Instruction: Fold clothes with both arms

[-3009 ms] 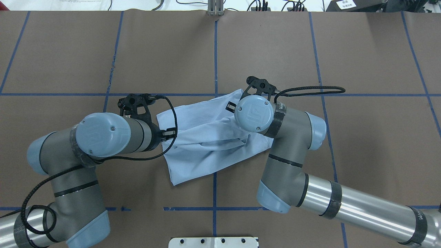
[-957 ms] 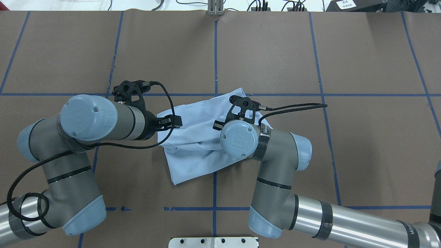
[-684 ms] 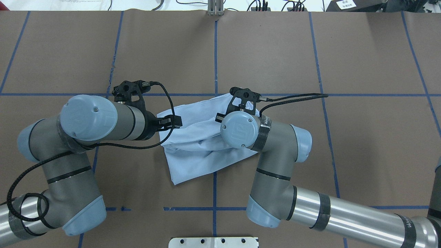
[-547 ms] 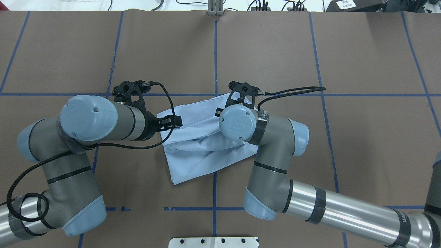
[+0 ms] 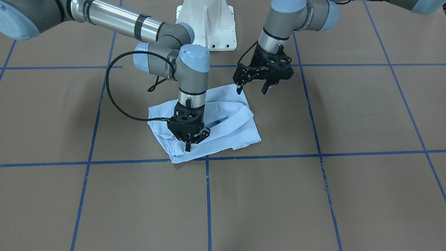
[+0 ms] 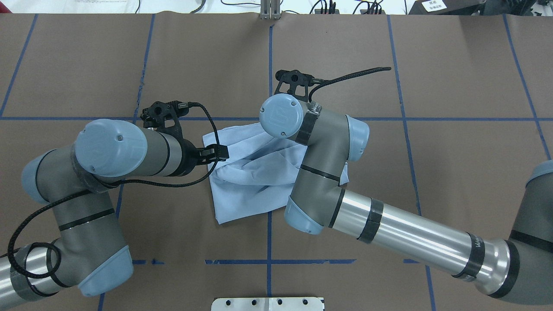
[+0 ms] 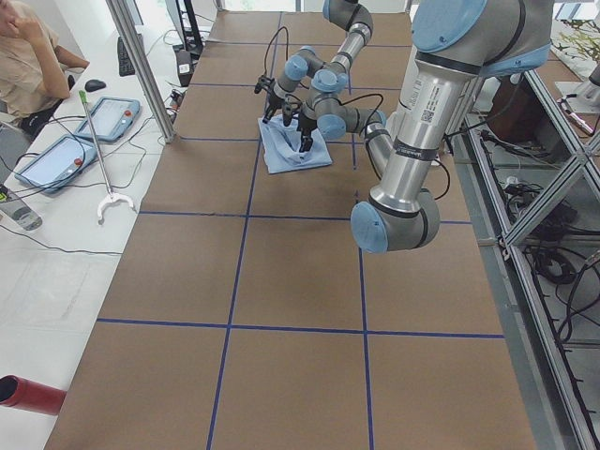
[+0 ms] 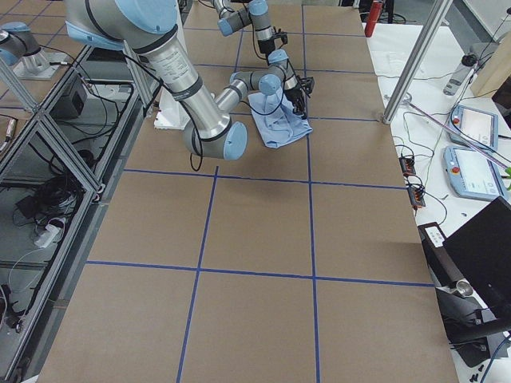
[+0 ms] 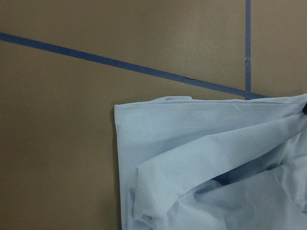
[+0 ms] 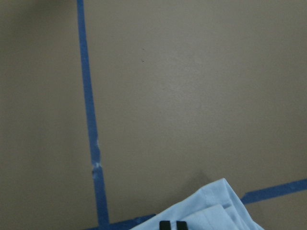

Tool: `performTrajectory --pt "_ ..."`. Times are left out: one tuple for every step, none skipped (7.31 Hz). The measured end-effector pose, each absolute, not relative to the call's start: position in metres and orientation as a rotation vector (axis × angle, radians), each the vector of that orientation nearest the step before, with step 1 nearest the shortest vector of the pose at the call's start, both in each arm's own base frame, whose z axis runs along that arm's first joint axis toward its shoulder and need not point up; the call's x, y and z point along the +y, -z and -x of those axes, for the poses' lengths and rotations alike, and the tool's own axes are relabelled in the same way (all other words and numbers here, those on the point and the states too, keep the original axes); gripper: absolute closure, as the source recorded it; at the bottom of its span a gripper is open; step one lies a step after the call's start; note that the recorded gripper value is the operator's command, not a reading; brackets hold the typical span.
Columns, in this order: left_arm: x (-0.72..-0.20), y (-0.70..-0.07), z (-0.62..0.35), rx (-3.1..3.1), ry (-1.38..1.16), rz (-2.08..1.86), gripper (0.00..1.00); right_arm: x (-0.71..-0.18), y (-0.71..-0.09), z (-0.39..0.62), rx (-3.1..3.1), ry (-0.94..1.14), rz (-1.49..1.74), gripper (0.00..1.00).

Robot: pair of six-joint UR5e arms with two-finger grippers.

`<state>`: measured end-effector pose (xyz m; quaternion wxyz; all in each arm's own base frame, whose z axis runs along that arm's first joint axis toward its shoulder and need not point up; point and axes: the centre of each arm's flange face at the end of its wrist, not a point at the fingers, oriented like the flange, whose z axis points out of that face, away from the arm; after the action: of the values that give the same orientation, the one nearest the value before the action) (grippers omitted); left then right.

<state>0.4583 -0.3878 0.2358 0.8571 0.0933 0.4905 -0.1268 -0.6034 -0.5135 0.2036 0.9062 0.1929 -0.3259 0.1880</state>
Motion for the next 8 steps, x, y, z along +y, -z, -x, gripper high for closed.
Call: performTrajectory --pt "-0.387 -0.238 -0.461 1.026 0.266 -0.193 0.00 -0.519 -0.185 0.602 -0.694 -0.367 -0.391 0.00" --pt "-0.388 -0.243 -0.468 1.016 0.276 -0.180 0.00 -0.527 -0.171 0.593 -0.728 -0.350 -0.349 0.00" --pt "-0.392 -0.247 -0.480 1.006 0.306 -0.156 0.04 -0.538 -0.162 0.578 -0.765 -0.338 -0.299 0.00" --pt "-0.397 -0.250 -0.493 1.012 0.349 -0.130 0.29 -0.545 -0.157 0.567 -0.788 -0.333 -0.270 0.00" --pt "-0.402 -0.255 -0.504 1.040 0.401 -0.104 0.50 -0.548 -0.155 0.561 -0.798 -0.332 -0.258 0.00" --pt "-0.407 -0.262 -0.513 1.075 0.450 -0.081 0.51 -0.549 -0.156 0.559 -0.800 -0.332 -0.254 0.00" --pt "-0.409 -0.267 -0.518 1.101 0.479 -0.065 0.51 -0.550 -0.157 0.559 -0.800 -0.332 -0.252 0.00" --pt "-0.410 -0.269 -0.519 1.110 0.491 -0.059 0.51 -0.549 -0.157 0.559 -0.800 -0.332 -0.251 0.00"
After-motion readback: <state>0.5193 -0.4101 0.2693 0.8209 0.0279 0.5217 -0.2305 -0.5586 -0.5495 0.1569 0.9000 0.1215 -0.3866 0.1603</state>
